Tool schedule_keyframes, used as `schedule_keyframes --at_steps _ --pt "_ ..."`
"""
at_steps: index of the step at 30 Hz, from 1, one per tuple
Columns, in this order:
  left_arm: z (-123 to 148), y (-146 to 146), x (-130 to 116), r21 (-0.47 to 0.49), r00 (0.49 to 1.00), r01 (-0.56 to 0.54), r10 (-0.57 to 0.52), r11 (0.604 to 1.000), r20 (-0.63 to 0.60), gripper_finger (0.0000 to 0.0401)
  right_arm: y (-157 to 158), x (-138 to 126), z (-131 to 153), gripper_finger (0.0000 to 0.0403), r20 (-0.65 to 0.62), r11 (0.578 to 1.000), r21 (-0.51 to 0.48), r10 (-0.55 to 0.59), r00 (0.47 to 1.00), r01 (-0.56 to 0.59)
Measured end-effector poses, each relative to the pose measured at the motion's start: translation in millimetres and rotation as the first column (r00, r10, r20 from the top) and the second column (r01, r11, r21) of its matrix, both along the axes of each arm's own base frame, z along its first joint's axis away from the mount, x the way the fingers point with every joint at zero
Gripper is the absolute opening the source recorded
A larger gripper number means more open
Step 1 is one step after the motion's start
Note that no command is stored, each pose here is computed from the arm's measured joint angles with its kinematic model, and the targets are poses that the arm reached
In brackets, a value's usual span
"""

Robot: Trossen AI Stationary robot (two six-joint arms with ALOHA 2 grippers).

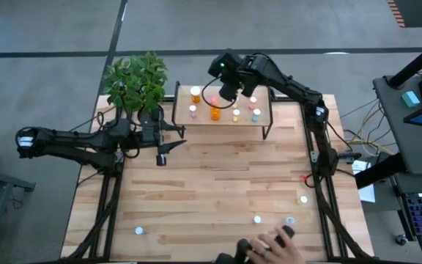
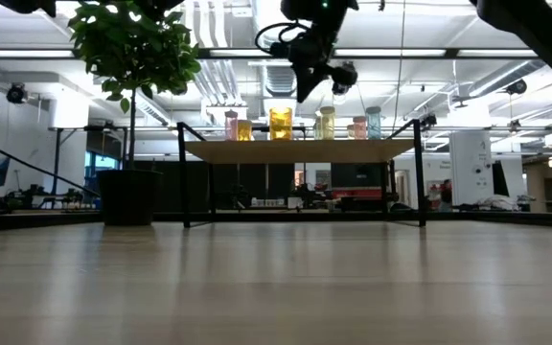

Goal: Pick and place medicine bottles onto shelf by color
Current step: Put the red pill bottle on the shelf

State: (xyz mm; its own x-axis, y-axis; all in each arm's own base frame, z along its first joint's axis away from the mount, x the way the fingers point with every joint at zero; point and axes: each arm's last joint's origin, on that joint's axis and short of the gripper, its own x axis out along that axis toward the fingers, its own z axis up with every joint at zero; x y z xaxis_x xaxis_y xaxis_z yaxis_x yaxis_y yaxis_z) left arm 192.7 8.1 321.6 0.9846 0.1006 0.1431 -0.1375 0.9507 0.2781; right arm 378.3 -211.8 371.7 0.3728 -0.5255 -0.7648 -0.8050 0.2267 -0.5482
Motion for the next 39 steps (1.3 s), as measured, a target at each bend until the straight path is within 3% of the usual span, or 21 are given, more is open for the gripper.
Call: schedule_keyframes --at_steps 5,8,15,22,27,29,32,36,39 --pt "-0.4 0.0 0.5 0.033 1.000 -0.005 0.005 0.999 -0.006 0.0162 2.4 12.9 -15.2 0.0008 -0.013 0.997 0.047 0.063 0.998 -0.062" --pt "-0.6 0.0 0.6 0.051 1.000 -0.007 0.008 0.999 -0.009 0.0162 0.9 21.6 -22.8 0.0012 0.015 0.998 0.052 0.043 0.999 -0.043" --pt "-0.4 0.8 0.4 0.050 1.000 -0.026 0.026 0.998 -0.008 0.0162 6.8 33.6 -33.1 0.0049 0.015 0.996 0.058 0.065 0.998 -0.065" --pt "-0.5 0.9 0.4 0.056 1.000 -0.029 0.029 0.998 -0.009 0.0162 15.8 35.6 -23.1 0.0058 0.059 0.998 0.023 0.055 0.997 -0.056" --pt "-1.2 1.0 1.3 0.055 0.999 -0.028 0.029 0.998 -0.013 0.0162 21.2 36.1 1.0 0.0059 0.266 0.990 -0.019 -0.129 0.955 0.139" --pt "-1.6 1.0 1.8 0.056 0.999 -0.028 0.029 0.998 -0.016 0.0162 21.5 35.7 9.4 0.0059 0.384 0.966 0.022 -0.247 0.890 0.259" --pt "-1.6 1.0 2.1 0.056 0.999 -0.028 0.029 0.998 -0.014 0.0162 21.5 30.8 24.7 0.0060 0.553 0.899 0.156 -0.422 0.718 0.408" --pt "-1.9 1.0 2.3 0.056 0.999 -0.030 0.031 0.998 -0.017 0.0162 24.7 21.7 41.9 0.0073 0.657 0.744 0.471 -0.655 0.374 0.475" --pt "-2.1 1.8 2.3 0.053 0.998 -0.060 0.061 0.997 -0.018 0.0162 27.4 15.9 45.9 0.0089 0.580 0.564 0.704 -0.807 0.108 0.433"
